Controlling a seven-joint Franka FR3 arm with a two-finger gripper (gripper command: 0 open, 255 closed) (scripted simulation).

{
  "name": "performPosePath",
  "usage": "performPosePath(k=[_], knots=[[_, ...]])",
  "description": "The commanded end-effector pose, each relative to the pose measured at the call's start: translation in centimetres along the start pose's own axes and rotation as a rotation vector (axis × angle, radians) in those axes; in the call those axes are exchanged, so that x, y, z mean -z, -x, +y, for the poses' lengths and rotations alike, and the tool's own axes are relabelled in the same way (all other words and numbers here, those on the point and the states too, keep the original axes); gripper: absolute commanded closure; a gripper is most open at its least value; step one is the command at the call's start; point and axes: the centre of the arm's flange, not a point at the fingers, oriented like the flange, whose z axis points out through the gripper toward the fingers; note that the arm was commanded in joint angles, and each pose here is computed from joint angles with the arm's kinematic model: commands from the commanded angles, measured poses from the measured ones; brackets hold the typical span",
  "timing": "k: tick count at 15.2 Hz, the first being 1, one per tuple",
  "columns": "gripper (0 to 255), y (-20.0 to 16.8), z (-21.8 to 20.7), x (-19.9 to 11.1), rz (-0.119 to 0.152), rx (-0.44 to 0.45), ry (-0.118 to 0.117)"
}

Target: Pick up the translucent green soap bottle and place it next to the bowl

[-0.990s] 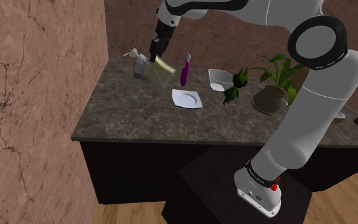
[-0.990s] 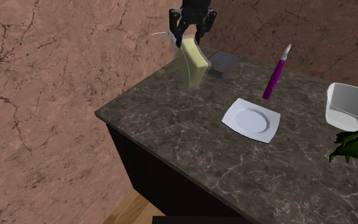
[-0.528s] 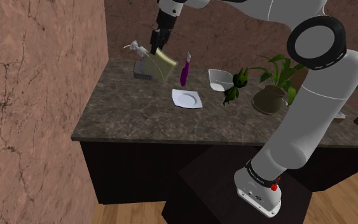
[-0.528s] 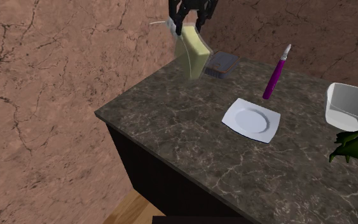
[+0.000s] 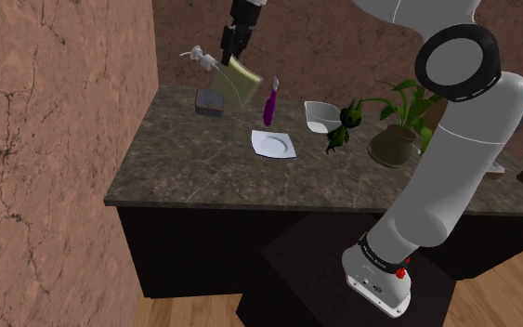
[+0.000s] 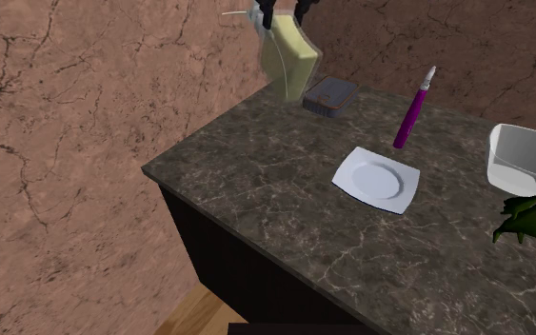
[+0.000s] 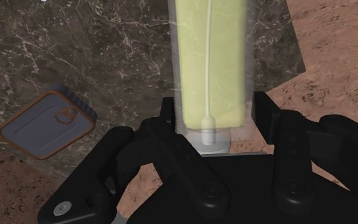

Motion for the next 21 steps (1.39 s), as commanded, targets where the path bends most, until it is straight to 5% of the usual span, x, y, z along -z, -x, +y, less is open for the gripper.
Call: performPosePath(k=[1,4,21], knots=[[255,-0.2,-0.1,1.0,0.000,0.000,0.000],[255,-0.4,-0.2,2.2,0.000,0.000,0.000],[255,16.3,14.3,6.4,0.000,0.000,0.000]])
